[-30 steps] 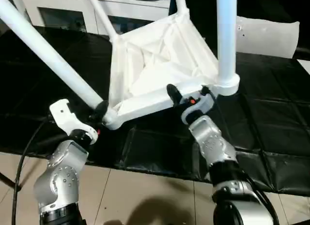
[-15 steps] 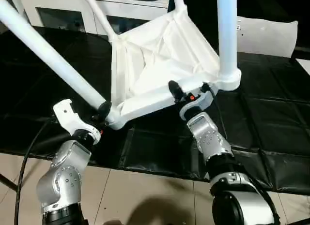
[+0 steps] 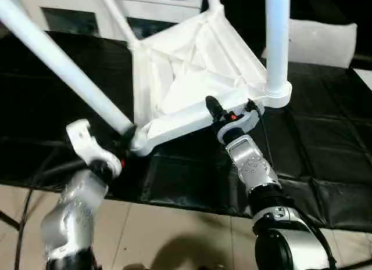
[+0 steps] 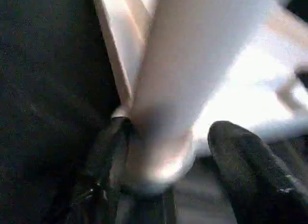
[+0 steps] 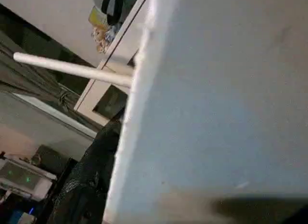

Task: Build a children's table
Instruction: Flip table

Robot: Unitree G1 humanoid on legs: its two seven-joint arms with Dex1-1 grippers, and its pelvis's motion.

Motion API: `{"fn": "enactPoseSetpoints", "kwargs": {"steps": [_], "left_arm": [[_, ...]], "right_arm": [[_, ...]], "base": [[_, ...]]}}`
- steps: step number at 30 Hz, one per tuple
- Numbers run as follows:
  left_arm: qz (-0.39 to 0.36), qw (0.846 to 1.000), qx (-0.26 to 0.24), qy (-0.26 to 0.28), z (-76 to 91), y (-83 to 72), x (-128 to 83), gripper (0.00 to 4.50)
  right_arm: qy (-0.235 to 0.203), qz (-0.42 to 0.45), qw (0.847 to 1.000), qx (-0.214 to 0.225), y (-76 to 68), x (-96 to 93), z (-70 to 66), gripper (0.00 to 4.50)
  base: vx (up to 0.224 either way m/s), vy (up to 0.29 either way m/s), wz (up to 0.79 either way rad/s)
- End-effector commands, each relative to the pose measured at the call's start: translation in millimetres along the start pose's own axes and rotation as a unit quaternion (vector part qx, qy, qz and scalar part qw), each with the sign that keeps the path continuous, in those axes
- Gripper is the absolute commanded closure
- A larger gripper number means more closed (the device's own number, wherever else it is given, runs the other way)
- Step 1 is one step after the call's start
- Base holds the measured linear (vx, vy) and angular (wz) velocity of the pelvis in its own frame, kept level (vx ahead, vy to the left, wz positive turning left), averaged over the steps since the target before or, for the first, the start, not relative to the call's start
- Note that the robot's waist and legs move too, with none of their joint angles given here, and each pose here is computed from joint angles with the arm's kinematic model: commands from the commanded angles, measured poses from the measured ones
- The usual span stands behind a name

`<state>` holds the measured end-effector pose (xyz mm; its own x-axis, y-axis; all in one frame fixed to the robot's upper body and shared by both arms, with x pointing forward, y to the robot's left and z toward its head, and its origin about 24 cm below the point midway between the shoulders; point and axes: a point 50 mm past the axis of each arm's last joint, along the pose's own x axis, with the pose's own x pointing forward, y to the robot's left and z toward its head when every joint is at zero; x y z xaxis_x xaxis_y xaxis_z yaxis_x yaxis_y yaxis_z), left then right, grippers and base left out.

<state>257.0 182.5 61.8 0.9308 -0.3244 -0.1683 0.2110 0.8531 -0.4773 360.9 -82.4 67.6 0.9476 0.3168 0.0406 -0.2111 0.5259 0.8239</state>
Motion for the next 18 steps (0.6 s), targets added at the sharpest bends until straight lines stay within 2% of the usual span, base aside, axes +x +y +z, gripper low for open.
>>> {"fn": "enactPoseSetpoints", "kwargs": {"steps": [1,2,3,4,5,7,8,13,14,15,16,18], "left_arm": [[-0.063,0.998,0.021,0.023,-5.5,-16.6,1,1.32],[-0.076,0.996,0.043,0.030,-6.2,-14.3,-8,1.32],[-0.076,0.996,0.043,0.030,-6.2,-14.3,-8,1.32],[-0.084,0.994,0.054,0.034,-6.6,-13.4,-13,1.32],[-0.094,0.992,0.076,0.036,-6.5,-13.7,-21,1.32],[-0.100,0.990,0.092,0.034,-5.6,-15.6,-25,1.32],[-0.117,0.986,0.113,0.022,-1.0,-22.4,-29,1.32],[-0.140,0.978,0.153,0.006,6.6,-34.3,-31,1.32],[-0.154,0.969,0.192,-0.012,14.7,-43.9,-29,1.32],[-0.163,0.963,0.212,-0.021,18.9,-49.1,-28,1.32],[-0.163,0.963,0.212,-0.021,18.9,-49.1,-28,1.32],[-0.191,0.942,0.272,-0.045,35.0,-66.0,-24,1.32]], "right_arm": [[-0.049,0.071,0.995,-0.041,46.1,17.3,23.1,2.40],[-0.066,0.065,0.994,-0.053,44.7,16.0,34.3,2.40],[-0.066,0.065,0.994,-0.053,44.7,16.0,34.3,2.40],[-0.075,0.063,0.993,-0.059,44.1,15.1,40.2,2.40],[-0.089,0.059,0.991,-0.082,43.9,12.9,51.0,2.40],[-0.096,0.061,0.988,-0.103,44.7,11.0,57.7,2.41],[-0.108,0.059,0.984,-0.131,46.4,7.6,67.4,2.42],[-0.125,0.046,0.978,-0.163,46.6,1.9,80.4,2.47],[-0.130,0.031,0.968,-0.211,46.6,-2.6,88.7,2.49],[-0.133,0.022,0.963,-0.234,46.7,-5.1,92.9,2.49],[-0.133,0.022,0.963,-0.234,46.7,-5.1,92.9,2.49],[-0.152,-0.010,0.942,-0.300,50.6,-13.9,109.0,2.50]], "base": [[0.000,0.000,0.00],[0.000,0.000,0.00],[0.000,0.000,0.00],[0.000,0.000,0.00],[0.000,0.000,0.00],[0.000,0.000,0.00],[0.000,0.000,0.00],[0.000,0.000,0.00],[0.000,0.000,0.00],[0.000,0.000,0.00],[0.000,0.000,0.00],[0.000,0.000,0.00]]}}
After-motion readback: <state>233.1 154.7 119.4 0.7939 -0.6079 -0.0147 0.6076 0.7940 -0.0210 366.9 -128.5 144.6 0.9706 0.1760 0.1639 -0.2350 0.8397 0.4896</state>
